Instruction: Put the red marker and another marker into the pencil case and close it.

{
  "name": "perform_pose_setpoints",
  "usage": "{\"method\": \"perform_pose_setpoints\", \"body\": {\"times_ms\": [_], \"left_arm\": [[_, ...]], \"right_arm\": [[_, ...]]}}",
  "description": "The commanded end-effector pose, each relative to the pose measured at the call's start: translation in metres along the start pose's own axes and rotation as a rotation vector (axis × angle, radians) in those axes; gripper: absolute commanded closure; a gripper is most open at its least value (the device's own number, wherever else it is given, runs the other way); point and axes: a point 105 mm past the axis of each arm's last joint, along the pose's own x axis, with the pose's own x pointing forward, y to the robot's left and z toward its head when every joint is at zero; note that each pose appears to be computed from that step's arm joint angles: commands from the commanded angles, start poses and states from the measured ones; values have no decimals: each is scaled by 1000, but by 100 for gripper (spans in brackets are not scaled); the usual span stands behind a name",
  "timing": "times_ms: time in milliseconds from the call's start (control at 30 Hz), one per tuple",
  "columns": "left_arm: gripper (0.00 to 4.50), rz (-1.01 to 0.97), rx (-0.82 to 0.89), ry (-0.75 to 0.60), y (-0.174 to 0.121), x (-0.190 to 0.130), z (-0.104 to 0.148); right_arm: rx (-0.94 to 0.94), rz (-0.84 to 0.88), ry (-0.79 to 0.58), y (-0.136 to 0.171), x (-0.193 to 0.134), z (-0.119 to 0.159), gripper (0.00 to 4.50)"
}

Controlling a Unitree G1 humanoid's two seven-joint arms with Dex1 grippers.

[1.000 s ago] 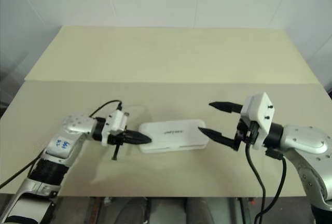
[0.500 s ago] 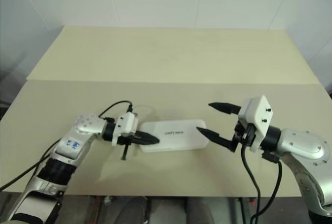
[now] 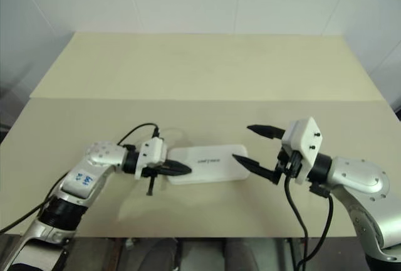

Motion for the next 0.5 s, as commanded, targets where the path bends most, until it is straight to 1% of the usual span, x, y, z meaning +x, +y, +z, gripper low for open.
{"method": "perform_pose_setpoints", "body": {"times_ms": [33, 300, 400, 500], "left_arm": [[445, 48, -67, 106, -2, 1, -25], [445, 46, -86, 103, -6, 3, -26], [445, 62, -107, 135, -8, 4, -31], [445, 122, -127, 165, -4, 4, -38]], "right_arm": [[-40, 7, -41, 5, 3, 10, 66], [-39, 5, -48, 5, 5, 11, 66], [-37, 9, -50, 5, 6, 12, 66], [-33, 13, -51, 5, 7, 12, 66]]}}
